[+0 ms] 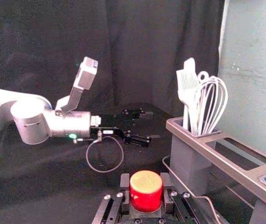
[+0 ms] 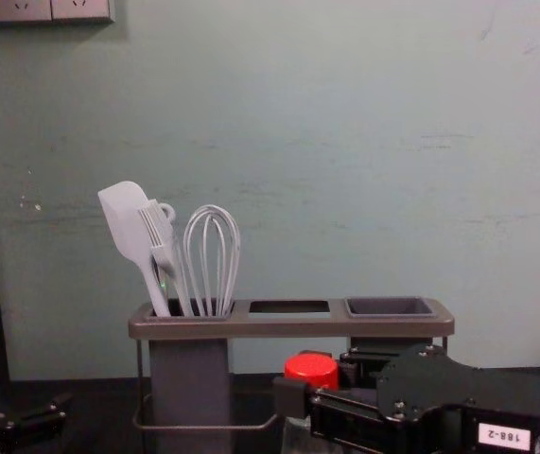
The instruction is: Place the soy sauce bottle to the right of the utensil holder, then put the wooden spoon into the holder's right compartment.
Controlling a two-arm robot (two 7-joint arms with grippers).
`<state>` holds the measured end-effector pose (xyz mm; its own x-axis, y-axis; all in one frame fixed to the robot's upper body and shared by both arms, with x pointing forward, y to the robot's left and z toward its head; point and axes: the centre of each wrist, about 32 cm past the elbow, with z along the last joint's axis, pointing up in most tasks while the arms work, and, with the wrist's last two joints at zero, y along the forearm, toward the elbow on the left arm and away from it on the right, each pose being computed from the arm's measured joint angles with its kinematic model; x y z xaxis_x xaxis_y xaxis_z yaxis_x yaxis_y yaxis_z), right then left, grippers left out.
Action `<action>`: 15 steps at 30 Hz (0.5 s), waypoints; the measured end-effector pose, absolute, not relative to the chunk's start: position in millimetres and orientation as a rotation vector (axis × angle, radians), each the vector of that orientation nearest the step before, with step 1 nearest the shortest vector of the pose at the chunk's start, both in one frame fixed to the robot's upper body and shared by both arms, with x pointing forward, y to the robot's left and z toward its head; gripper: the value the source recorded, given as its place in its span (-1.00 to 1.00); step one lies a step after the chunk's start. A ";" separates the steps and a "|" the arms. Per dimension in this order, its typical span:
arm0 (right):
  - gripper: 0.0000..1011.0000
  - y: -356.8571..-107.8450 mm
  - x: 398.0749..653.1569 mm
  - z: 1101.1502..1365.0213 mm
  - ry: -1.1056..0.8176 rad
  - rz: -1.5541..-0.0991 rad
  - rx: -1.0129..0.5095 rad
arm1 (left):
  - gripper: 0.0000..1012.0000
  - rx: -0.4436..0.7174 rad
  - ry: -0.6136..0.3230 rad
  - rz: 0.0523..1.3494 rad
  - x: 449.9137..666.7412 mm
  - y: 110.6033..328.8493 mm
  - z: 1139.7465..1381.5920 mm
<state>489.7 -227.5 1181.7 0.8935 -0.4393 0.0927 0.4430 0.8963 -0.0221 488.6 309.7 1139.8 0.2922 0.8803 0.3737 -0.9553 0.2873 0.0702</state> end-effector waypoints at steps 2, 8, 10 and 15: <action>-0.22 -227.5 489.7 1181.7 -0.086 -0.458 -0.043 | 1.00 0.304 -0.285 1.248 488.6 309.7 1139.8; -0.22 -227.4 488.5 1183.3 -0.098 -0.454 -0.049 | 1.00 0.304 -0.285 1.248 488.6 309.7 1139.8; -0.22 -227.2 488.0 1184.2 -0.103 -0.452 -0.050 | 1.00 0.304 -0.285 1.248 488.6 309.7 1139.8; -0.22 -226.7 487.7 1185.6 -0.105 -0.449 -0.047 | 1.00 0.304 -0.285 1.248 488.6 309.7 1139.8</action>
<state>487.7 -226.7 1185.6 0.8957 -0.4303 0.1118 0.4351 0.9001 -0.0219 488.6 309.7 1139.8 0.2922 0.8803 0.3738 -0.9553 0.2873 0.0702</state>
